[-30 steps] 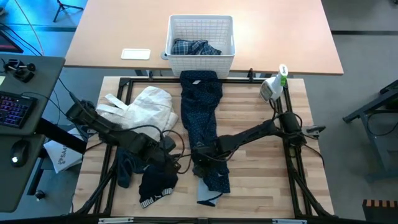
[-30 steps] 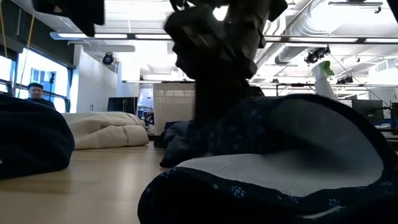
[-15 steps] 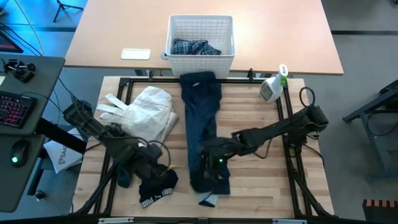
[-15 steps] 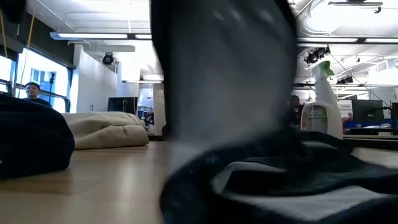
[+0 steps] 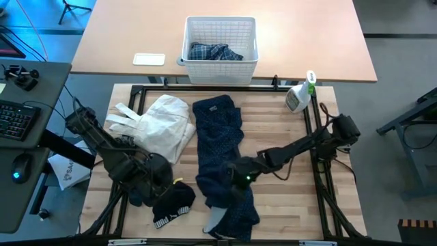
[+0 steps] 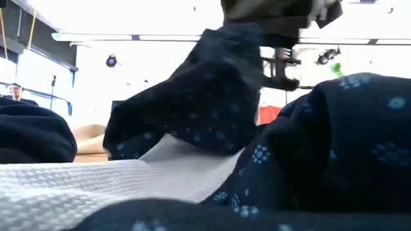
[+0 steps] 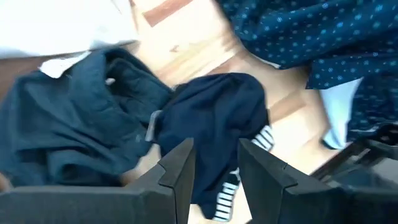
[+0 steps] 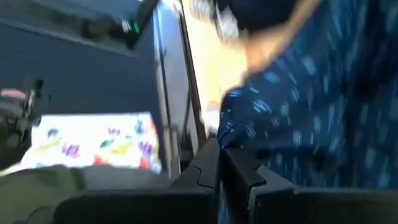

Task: Fold laundry
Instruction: Fold the navy blue polo shirt

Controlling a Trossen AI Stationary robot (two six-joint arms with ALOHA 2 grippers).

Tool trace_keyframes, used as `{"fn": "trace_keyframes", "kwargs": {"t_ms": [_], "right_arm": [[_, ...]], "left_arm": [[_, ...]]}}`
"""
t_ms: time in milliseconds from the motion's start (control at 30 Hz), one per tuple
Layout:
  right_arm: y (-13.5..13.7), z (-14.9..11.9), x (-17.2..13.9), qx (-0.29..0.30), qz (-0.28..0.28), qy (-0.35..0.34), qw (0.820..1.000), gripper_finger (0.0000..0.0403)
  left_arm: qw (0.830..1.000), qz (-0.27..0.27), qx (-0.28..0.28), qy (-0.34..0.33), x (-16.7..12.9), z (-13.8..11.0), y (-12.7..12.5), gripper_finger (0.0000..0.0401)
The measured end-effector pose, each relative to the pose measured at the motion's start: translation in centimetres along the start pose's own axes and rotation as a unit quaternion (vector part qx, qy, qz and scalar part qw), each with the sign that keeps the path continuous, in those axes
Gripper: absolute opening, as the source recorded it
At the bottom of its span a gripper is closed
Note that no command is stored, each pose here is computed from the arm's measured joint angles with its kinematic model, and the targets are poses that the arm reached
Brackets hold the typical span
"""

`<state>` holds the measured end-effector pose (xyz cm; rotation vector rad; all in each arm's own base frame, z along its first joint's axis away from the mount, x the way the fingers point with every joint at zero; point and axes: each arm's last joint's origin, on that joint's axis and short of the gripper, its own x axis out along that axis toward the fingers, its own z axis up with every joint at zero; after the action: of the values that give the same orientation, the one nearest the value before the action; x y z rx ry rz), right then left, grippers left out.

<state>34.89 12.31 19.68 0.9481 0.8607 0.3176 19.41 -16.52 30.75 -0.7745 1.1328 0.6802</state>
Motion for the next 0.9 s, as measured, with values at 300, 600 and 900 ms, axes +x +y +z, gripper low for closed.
{"fn": "trace_keyframes", "kwargs": {"t_ms": [300, 600, 900], "right_arm": [[0.2, -4.7, -0.1, 0.048, -0.127, 0.105, 0.985, 0.0002], [7.3, -3.6, -4.2, -0.001, -0.077, 0.038, 0.996, 0.0002], [1.4, -5.4, -0.8, -0.006, -0.025, 0.114, 0.993, 0.0003]], "left_arm": [[0.999, -0.023, -0.018, -0.023, 0.5, -0.1, -0.9, 0.0108], [0.999, -0.011, -0.010, -0.039, 0.9, 1.4, -0.9, 0.0108], [0.997, 0.020, -0.035, -0.068, 1.5, 4.4, -0.5, 0.0108]]}}
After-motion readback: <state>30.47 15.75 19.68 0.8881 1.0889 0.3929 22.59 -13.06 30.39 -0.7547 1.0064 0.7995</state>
